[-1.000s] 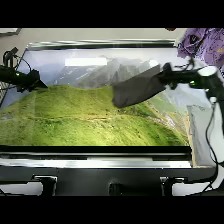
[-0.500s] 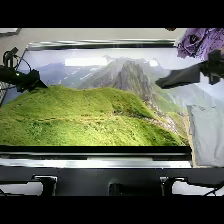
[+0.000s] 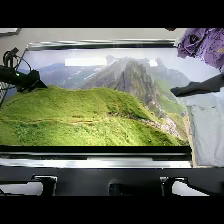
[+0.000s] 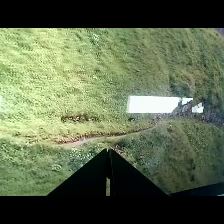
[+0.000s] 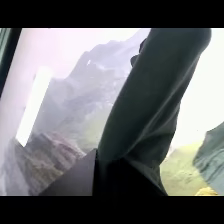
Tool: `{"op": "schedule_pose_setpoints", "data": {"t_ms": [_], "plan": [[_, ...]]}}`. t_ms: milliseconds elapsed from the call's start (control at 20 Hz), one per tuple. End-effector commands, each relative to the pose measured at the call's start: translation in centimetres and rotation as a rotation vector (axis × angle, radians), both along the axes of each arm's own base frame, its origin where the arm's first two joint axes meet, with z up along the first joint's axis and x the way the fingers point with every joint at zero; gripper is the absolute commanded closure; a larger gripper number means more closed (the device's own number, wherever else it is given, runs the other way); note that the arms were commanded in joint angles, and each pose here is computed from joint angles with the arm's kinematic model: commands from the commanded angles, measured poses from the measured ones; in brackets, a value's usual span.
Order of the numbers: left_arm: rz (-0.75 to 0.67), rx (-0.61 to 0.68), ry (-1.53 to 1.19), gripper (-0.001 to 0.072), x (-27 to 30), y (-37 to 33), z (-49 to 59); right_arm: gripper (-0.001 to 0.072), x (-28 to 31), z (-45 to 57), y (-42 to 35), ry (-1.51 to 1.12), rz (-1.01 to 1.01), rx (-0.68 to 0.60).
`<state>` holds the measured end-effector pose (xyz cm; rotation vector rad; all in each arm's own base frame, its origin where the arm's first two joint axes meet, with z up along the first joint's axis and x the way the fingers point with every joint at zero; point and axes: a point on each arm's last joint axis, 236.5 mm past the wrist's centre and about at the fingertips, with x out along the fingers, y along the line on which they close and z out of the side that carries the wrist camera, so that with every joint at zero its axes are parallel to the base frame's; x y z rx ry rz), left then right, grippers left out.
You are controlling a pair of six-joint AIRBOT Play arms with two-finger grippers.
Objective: Fold the clothes and pants, and hang the long-sleeved shirts on hangers.
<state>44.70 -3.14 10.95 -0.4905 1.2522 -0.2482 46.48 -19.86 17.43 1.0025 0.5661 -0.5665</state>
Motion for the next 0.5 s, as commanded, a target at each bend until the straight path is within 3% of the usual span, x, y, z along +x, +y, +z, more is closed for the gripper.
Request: {"op": "schedule_pose_setpoints", "data": {"t_ms": [0,450], "plan": [[-0.002,-0.004,0.002,0.0691,-0.1,-0.1,0.1,0.0682,-2.6,1.0,-1.8,0.05,-0.087,-0.062],[-0.015,-0.005,0.024,0.0691,-0.7,-0.2,-0.1,0.0681,-6.2,1.0,-2.0,0.156,-0.135,-0.081]]}}
